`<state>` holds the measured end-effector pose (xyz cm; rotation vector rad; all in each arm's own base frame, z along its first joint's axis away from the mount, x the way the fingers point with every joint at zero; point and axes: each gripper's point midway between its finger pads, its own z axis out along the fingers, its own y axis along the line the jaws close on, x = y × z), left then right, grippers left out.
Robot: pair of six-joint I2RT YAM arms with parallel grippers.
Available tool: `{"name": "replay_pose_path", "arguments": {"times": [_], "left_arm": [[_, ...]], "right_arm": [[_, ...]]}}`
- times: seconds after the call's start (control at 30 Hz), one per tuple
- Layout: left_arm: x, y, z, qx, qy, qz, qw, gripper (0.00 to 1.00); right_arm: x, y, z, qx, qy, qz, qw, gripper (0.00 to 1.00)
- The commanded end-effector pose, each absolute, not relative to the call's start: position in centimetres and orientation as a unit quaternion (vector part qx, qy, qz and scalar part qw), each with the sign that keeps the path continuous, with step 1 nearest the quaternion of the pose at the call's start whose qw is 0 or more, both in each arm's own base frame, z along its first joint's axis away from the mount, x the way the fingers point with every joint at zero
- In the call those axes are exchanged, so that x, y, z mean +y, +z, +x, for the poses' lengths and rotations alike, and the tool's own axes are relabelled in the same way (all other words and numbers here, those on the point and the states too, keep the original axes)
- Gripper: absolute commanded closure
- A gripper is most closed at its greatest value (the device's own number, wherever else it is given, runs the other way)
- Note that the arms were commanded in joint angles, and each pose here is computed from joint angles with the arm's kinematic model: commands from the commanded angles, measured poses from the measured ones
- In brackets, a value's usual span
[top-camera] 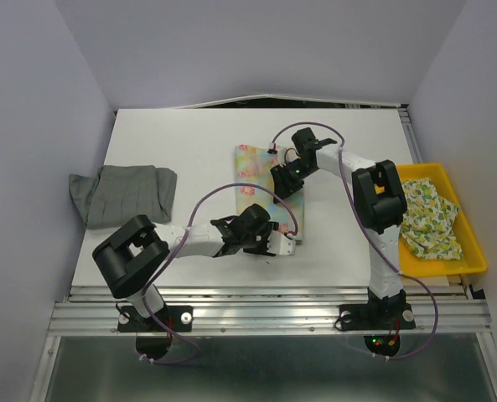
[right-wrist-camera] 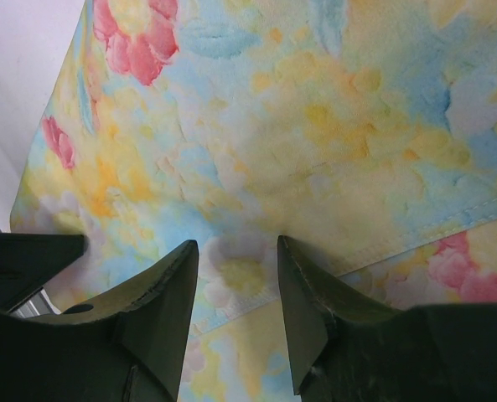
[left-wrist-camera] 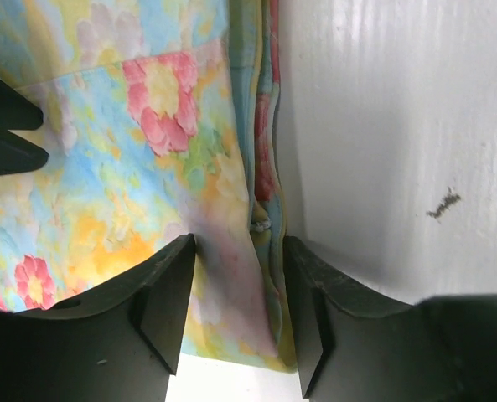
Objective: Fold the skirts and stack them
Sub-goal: Fold the skirt
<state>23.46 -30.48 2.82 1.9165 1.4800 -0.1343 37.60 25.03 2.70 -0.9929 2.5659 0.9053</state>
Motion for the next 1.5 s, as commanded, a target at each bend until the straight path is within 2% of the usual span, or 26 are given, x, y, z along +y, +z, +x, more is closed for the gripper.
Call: {"name": "replay_pose_path", "arguments": {"times": [0.0, 0.1, 0.27, 0.47, 0.67, 0.73, 0.97, 1.0, 1.07, 1.1, 1.13, 1.4, 1.47], "left_arm": [[-28.5, 2.3, 21.8, 0.570, -0.052, 0.752, 0.327, 0.44], [-28.1, 2.0, 22.1, 0.574, -0.039, 0.750, 0.325, 0.50], [-28.0, 1.1, 22.9, 0.587, -0.021, 0.743, 0.321, 0.51], [-28.4, 1.4, 23.4, 0.588, -0.018, 0.739, 0.327, 0.61], [-28.4, 2.1, 21.2, 0.577, -0.064, 0.764, 0.280, 0.84], [-28.6, 2.9, 20.6, 0.577, -0.080, 0.764, 0.277, 0.98], [-28.4, 4.0, 19.6, 0.589, -0.099, 0.760, 0.258, 1.00], [-28.3, 3.8, 19.6, 0.594, -0.098, 0.756, 0.257, 0.96], [-28.0, 3.6, 20.2, 0.603, -0.083, 0.748, 0.265, 0.78], [-28.1, 3.6, 20.4, 0.604, -0.080, 0.745, 0.273, 0.53], [-28.1, 3.6, 20.5, 0.604, -0.078, 0.743, 0.277, 0.49], [-28.4, 3.3, 22.7, 0.622, -0.037, 0.721, 0.303, 0.46], [-28.2, 4.2, 23.1, 0.613, -0.023, 0.717, 0.331, 0.42]], "right_arm": [[21.7, -4.0, 32.9, 0.911, 0.250, -0.329, 0.003, 0.51], [21.7, -4.0, 32.8, 0.911, 0.251, -0.328, 0.001, 0.51], [21.7, -4.2, 32.7, 0.910, 0.253, -0.328, -0.002, 0.51], [21.6, -4.2, 32.7, 0.910, 0.249, -0.330, -0.003, 0.51], [21.5, -4.2, 32.8, 0.910, 0.247, -0.333, -0.001, 0.51], [21.5, -3.8, 32.8, 0.908, 0.248, -0.337, 0.004, 0.52], [22.5, -0.2, 34.6, 0.896, 0.259, -0.355, 0.062, 0.51], [22.6, 0.1, 34.5, 0.895, 0.261, -0.356, 0.060, 0.51], [22.6, 0.3, 34.6, 0.893, 0.261, -0.362, 0.057, 0.52], [22.4, 0.1, 34.3, 0.894, 0.260, -0.362, 0.048, 0.52], [22.3, -0.1, 34.1, 0.895, 0.259, -0.362, 0.043, 0.52], [21.7, -2.5, 32.8, 0.903, 0.255, -0.346, 0.003, 0.52], [21.7, -2.8, 32.7, 0.905, 0.255, -0.341, -0.003, 0.53]]}}
